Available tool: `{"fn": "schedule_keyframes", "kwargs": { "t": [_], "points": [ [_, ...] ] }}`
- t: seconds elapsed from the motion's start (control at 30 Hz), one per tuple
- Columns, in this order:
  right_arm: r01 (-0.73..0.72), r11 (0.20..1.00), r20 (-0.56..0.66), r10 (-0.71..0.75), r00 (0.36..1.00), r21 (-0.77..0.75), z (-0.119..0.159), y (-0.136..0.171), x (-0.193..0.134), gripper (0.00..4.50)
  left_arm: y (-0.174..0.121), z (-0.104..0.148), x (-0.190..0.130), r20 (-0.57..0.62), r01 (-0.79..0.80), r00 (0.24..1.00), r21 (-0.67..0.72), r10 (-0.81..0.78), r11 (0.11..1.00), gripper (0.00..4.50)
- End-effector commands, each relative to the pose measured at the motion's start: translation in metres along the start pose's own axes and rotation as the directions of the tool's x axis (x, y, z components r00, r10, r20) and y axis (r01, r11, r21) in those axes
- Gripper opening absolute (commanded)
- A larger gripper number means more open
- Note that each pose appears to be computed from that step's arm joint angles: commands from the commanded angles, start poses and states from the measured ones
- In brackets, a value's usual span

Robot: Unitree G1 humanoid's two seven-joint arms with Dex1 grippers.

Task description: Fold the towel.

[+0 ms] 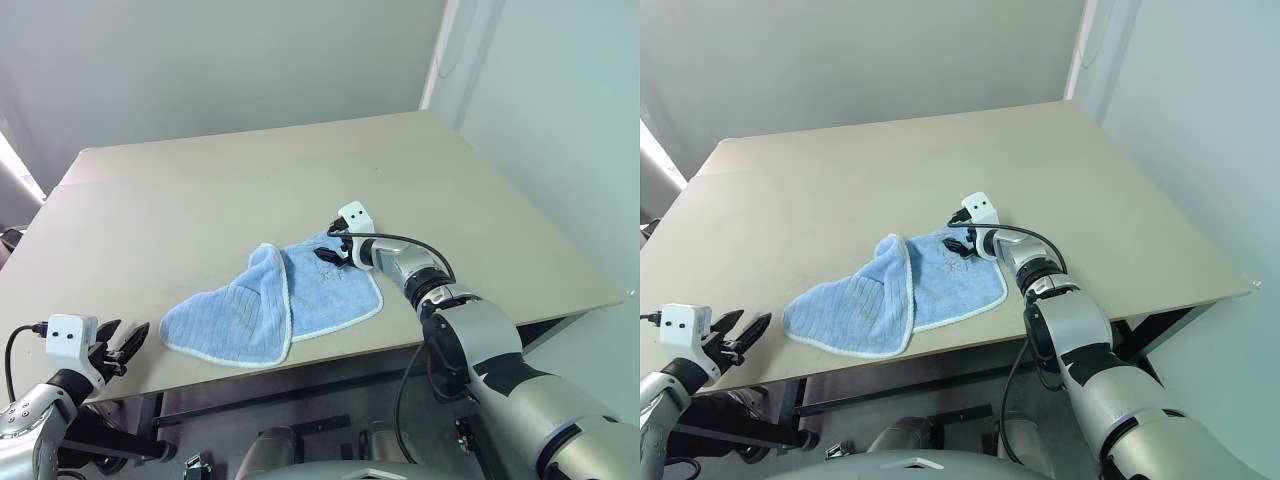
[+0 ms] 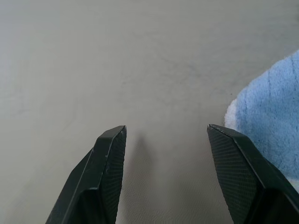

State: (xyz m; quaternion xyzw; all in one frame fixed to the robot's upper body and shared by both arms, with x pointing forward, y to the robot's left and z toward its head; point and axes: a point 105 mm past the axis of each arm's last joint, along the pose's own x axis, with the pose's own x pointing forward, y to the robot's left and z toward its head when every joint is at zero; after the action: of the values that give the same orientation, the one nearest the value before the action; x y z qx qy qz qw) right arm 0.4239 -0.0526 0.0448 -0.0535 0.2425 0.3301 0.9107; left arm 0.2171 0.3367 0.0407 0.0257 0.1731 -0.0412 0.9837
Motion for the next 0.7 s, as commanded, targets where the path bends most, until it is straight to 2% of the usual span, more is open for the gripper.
{"fn": "schedule_keyframes", "kwargs": {
  "t": [0.03,0.27,0.3,0.47,0.57,0.7],
  "points": [
    [0.019,1.000,0.024,-0.019,1.000,-0.015,0.015,-0.001,0.000,2.85,0.007,0.016,-0.002,0.052,-0.024,0.998,0.030,0.022,0.999,2.93],
    [0.042,0.999,0.049,-0.041,0.998,-0.026,0.020,-0.006,-0.002,0.28,0.002,0.024,0.000,0.066,0.014,0.998,0.038,-0.017,0.999,2.93],
    [0.041,0.999,0.056,-0.039,0.998,-0.028,0.022,-0.007,-0.003,0.04,0.002,0.027,0.000,0.060,0.019,0.998,0.056,-0.022,0.998,2.93],
    [0.032,0.999,0.076,-0.030,0.997,-0.020,0.024,-0.009,-0.005,0.04,-0.014,0.065,-0.008,0.136,0.111,0.983,0.092,-0.123,0.989,2.93],
    [0.063,0.998,0.082,-0.063,0.995,0.005,0.024,-0.010,-0.004,0.04,-0.049,0.085,-0.018,0.147,0.255,0.950,0.141,-0.274,0.957,2.93],
    [0.062,0.998,0.094,-0.062,0.994,-0.001,0.027,-0.006,-0.001,0.04,-0.108,0.103,-0.032,0.170,0.443,0.861,0.217,-0.480,0.870,2.93]
  ]
}}
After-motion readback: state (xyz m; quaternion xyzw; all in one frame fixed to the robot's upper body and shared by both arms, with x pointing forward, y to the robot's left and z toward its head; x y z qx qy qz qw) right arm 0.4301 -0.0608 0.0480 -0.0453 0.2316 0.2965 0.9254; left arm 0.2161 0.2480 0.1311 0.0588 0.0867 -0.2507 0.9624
